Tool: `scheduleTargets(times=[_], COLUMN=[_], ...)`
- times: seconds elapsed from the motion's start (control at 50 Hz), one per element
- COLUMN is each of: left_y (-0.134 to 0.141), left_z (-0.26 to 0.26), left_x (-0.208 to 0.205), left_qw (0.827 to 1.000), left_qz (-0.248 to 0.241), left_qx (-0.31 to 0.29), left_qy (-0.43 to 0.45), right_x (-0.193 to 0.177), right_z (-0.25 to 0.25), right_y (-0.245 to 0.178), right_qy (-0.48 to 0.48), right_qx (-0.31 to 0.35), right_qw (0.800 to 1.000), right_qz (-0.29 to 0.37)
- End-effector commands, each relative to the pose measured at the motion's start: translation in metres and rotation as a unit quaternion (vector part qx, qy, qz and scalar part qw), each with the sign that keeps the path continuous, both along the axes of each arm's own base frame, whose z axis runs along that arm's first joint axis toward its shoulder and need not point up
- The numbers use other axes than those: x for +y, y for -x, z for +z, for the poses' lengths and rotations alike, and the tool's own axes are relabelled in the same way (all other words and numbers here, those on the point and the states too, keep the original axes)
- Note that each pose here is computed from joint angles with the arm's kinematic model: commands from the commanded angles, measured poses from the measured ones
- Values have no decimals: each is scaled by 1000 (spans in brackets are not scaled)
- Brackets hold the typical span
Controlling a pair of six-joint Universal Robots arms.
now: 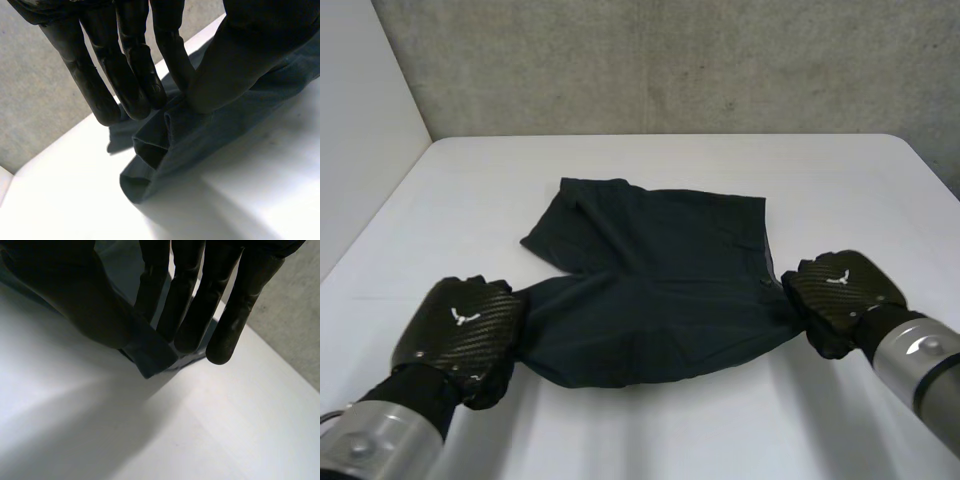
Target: Fold the shorts.
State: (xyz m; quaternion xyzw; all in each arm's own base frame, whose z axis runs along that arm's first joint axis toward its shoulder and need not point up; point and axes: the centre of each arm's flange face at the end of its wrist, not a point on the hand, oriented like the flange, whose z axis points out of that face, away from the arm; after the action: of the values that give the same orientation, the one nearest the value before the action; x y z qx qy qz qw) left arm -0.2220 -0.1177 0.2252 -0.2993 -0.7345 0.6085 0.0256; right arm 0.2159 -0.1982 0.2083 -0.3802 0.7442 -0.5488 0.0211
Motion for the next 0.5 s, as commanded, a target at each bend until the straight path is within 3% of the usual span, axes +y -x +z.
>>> scheduleTargets(times=[0.02,0.18,0.28,0.5], left_y=[-10,-21,-19,5], left_z=[22,44,30,-30], left_x=[15,40,38,-8], left_qw=[1000,1000,1000,997], left_qz=[-4,-18,-24,-14], left_qx=[-2,5,-9,-43], left_qy=[13,24,1,-66], right_x=[33,63,65,24], right_z=[54,69,57,-14], right_y=[9,19,17,0], right_qy=[34,23,12,-97], right_qx=[14,55,62,20], right_qw=[999,998,997,994], right_qz=[12,29,46,34])
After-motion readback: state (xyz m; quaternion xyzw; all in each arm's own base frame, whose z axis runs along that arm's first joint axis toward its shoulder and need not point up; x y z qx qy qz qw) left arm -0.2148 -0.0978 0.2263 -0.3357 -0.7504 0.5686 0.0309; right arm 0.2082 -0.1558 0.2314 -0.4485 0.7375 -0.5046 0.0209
